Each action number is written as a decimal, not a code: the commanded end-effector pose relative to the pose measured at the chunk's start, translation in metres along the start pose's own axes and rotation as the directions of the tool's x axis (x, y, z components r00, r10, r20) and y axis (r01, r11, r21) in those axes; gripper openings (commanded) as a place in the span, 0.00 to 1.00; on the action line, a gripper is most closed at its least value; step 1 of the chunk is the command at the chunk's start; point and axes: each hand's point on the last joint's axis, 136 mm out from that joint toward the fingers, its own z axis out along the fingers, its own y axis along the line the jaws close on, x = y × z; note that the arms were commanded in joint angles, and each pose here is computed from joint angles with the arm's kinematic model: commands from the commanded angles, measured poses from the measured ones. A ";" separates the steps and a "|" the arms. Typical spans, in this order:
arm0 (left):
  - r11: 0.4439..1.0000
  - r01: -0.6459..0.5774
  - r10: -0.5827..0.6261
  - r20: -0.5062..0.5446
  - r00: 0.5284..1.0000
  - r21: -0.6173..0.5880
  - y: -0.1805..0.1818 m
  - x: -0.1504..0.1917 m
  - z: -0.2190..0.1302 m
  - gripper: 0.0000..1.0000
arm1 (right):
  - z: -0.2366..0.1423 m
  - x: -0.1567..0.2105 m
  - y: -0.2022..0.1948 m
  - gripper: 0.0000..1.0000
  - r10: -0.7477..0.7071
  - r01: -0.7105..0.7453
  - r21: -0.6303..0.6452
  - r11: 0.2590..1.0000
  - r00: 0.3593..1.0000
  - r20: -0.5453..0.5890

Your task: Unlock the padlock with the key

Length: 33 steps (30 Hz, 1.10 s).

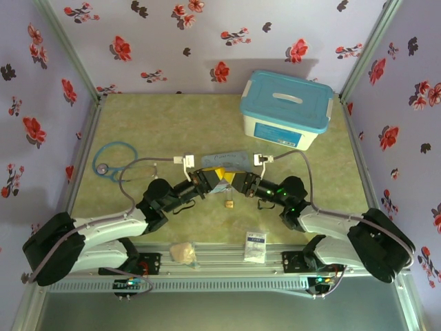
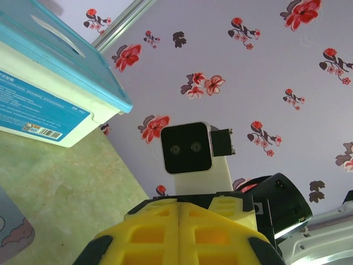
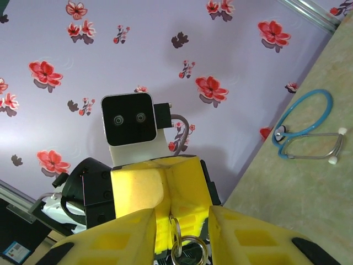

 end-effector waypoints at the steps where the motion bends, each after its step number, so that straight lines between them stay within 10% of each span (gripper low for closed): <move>1: 1.000 -0.005 0.005 0.035 0.999 0.022 -0.005 -0.008 0.000 0.00 | 0.000 -0.004 0.019 0.32 -0.020 0.021 -0.082 0.996 1.000 0.015; 33: 1.000 0.022 -0.023 0.054 0.998 0.012 0.001 -0.009 0.000 0.00 | 0.002 0.005 0.014 0.23 -0.024 0.023 -0.067 0.998 1.000 -0.010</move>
